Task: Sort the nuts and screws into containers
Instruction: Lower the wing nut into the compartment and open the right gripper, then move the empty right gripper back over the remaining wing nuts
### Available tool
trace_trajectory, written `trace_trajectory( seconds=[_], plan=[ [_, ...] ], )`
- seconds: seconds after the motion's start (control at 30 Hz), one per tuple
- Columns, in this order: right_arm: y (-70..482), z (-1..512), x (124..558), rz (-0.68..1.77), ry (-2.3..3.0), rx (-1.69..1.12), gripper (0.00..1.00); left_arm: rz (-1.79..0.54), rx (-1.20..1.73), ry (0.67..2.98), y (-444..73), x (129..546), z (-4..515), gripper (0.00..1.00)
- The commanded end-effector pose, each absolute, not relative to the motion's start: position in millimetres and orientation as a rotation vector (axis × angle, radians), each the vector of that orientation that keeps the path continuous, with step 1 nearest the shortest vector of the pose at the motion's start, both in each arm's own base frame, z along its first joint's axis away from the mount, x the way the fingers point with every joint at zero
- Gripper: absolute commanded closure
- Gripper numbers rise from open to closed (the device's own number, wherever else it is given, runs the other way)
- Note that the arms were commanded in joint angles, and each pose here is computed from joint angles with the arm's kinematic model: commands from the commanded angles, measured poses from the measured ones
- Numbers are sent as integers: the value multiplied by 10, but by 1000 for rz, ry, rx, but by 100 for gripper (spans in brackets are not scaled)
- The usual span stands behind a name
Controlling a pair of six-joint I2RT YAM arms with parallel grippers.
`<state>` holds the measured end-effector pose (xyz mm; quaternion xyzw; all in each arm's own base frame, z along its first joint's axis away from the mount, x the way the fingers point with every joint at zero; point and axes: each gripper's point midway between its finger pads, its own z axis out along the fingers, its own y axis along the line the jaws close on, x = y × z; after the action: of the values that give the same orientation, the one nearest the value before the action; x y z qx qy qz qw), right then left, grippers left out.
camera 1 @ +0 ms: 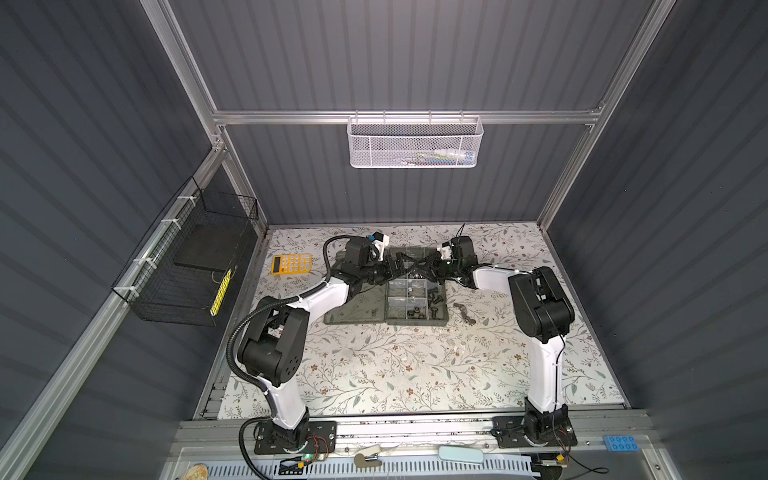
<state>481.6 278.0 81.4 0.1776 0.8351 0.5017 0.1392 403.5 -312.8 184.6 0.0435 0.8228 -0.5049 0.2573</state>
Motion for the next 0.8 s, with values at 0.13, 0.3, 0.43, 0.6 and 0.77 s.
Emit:
trace_trajectory(
  seconds=[0.13,0.3,0.43,0.6,0.77],
  plan=[
    [2749,1099,4839,1424,2380,462,60,-1395,133,2215,-3127,4012,1868,0],
    [2683,1338,4812,1400,2353,426,55,-1412,149,2210,-3169,3993,1890,0],
    [2559,1513,4742,1366,2329,410,48,-1417,170,2205,-3210,3961,1907,0],
    [2291,1630,4592,1300,2322,409,36,-1425,221,2201,-3310,3886,1934,0],
    [1988,1655,4358,1165,2356,397,22,-1389,300,2219,-3440,3749,1930,0]
  ],
)
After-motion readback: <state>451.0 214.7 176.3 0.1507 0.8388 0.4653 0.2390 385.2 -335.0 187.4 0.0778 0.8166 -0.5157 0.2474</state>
